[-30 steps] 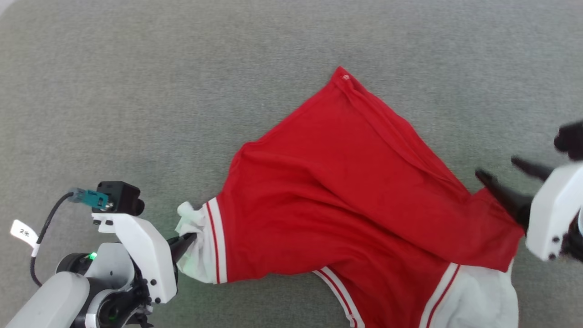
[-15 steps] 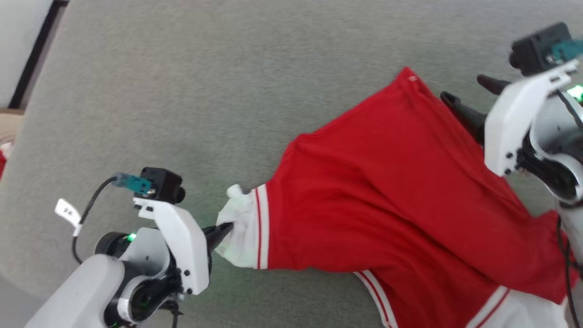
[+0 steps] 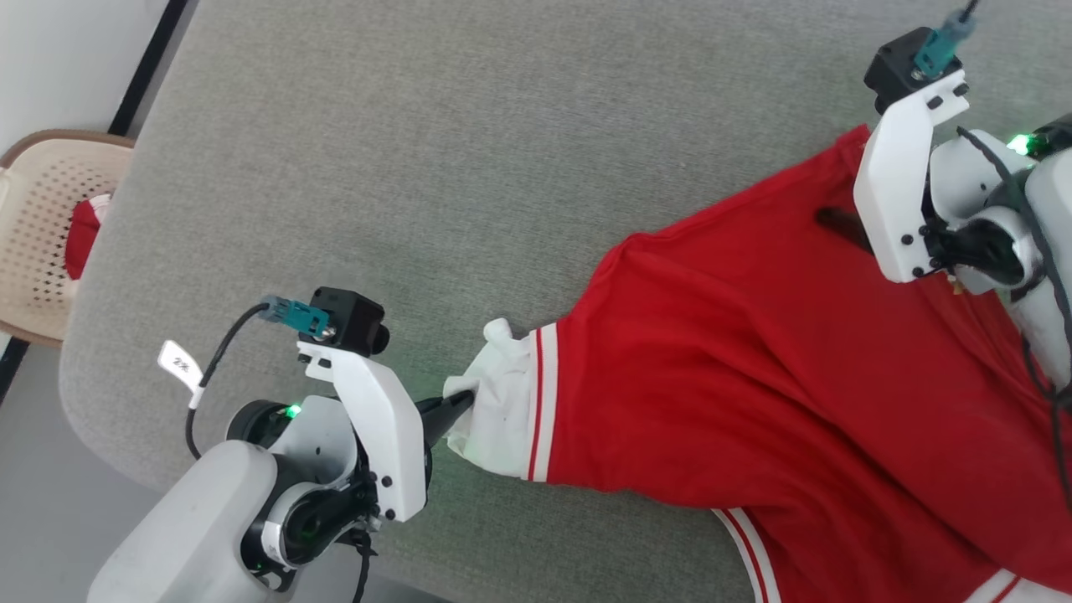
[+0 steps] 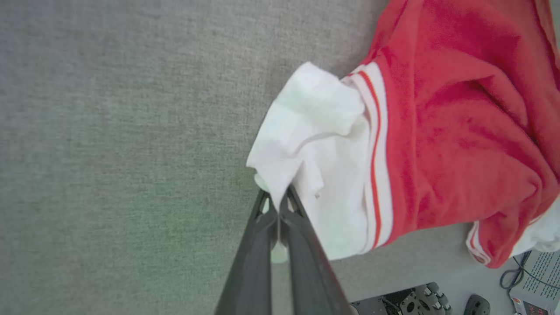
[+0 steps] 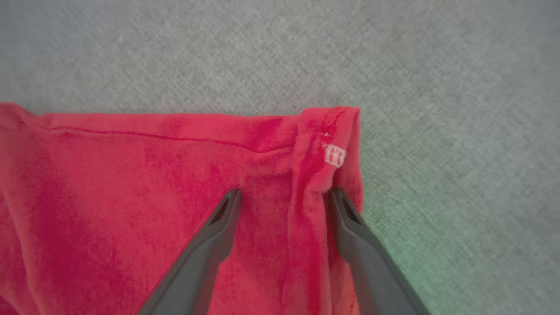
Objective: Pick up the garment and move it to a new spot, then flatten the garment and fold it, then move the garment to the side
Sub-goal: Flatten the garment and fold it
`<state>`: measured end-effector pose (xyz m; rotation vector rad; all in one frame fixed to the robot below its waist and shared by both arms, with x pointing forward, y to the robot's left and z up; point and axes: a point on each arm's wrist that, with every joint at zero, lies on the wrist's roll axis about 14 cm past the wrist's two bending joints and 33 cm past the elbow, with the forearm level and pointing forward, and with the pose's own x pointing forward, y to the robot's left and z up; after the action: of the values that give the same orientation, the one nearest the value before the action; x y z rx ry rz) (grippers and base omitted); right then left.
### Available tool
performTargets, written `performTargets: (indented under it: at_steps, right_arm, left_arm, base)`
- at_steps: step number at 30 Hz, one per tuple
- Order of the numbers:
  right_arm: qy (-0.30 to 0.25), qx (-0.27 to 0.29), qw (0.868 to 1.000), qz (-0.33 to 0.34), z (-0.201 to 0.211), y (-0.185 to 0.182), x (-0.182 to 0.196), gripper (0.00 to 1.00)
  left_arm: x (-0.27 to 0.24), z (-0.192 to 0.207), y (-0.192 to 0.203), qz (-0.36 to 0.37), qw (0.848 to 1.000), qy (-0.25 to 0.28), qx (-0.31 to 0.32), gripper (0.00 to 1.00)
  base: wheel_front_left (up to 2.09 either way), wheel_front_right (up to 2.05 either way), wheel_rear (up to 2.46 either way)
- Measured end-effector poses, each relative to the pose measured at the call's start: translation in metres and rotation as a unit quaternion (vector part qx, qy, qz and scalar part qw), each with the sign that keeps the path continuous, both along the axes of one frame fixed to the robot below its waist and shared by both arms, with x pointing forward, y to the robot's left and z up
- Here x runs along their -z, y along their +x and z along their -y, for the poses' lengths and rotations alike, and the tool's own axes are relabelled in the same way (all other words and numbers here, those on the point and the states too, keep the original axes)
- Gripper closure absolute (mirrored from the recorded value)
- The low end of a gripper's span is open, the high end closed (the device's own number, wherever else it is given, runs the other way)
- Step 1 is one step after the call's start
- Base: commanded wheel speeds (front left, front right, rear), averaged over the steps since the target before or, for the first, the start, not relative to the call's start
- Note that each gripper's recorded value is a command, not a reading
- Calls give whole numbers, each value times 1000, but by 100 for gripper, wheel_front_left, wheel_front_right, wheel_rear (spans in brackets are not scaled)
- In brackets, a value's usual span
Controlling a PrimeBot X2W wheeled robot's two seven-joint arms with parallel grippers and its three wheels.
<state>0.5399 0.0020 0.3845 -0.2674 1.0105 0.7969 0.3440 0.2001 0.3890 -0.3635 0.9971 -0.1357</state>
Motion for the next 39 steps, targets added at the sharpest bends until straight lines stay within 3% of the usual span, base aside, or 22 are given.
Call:
performTargets:
  at_steps: [5,6,7,15,23,29,39]
  right_arm:
    - [-47,-32,997,-53,0,-11,11,0]
    - [-53,-37,996,-58,1,-12,11,67]
    - [-58,-40,996,-60,3,-12,10,100]
    - [-16,-2,999,-30,16,1,-11,100]
    - [39,50,996,63,48,28,-80,100]
    - [64,83,985,135,78,33,-138,100]
    - [106,132,964,207,112,16,-223,100]
  left_arm:
    - [4,-3,-2,-5,1000,0,-7,100]
    - [4,-4,-1,-4,1000,1,-7,100]
    - [4,-5,0,-4,1000,2,-7,100]
    - [-16,-26,27,13,999,36,10,100]
    - [-86,-59,87,80,991,100,24,100]
    - [-150,-72,124,137,980,142,30,100]
    - [-242,-58,161,225,957,178,52,100]
  base:
    - [0,0,0]
    - [0,0,0]
    - [0,0,0]
    - [0,0,0]
    - [0,0,0]
    - [0,0,0]
    - [0,0,0]
